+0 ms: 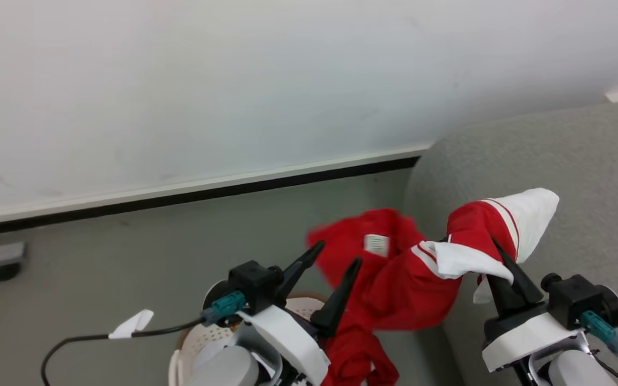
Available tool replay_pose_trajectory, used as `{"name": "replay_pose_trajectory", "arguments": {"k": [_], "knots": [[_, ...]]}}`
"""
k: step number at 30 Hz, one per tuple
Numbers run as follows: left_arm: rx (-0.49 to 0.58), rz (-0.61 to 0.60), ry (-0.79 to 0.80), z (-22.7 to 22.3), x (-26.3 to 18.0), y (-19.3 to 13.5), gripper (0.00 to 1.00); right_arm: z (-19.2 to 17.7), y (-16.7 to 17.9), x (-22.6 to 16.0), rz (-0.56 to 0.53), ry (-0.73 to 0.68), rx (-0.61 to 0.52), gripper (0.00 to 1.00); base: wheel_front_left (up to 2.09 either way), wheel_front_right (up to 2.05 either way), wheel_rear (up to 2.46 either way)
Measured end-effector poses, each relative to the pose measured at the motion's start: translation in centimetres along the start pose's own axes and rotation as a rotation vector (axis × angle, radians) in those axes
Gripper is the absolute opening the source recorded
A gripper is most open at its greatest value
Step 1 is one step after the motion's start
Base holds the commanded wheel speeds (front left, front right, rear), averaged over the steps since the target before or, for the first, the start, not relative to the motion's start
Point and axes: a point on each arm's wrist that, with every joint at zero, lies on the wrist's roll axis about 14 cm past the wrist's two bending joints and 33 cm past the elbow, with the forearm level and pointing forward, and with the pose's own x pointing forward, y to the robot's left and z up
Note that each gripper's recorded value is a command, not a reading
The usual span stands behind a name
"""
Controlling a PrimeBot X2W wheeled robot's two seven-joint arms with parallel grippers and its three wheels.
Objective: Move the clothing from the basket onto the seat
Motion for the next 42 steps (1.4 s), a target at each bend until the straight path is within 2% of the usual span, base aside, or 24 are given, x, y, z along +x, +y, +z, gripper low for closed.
{"name": "replay_pose_trajectory", "arguments": {"k": [13,18,23,32,42], "knots": [[-0.015,-0.232,0.005,-2.1,4.1,-5.5,1.0,2.2,-8.0,-6.2,-0.267,-0.042,-0.055,0.0,0.0,0.0,0.0],[-0.032,-0.293,0.012,-2.9,4.9,-7.1,1.0,2.3,-9.5,-8.3,-0.336,-0.037,-0.07,0.0,0.0,0.0,0.0],[-0.036,-0.319,0.022,-3.5,5.2,-7.8,1.0,2.2,-10.0,-9.1,-0.36,-0.031,-0.075,0.0,0.0,0.0,0.0],[-0.039,-0.329,0.025,-3.9,5.1,-7.8,1.0,2.3,-10.0,-8.6,-0.352,-0.029,-0.088,0.0,0.0,0.0,0.0],[-0.032,-0.302,0.033,-5.3,5.7,-4.8,1.0,7.6,-12.4,-2.7,-0.29,-0.127,-0.247,0.0,0.0,0.0,0.0]]}}
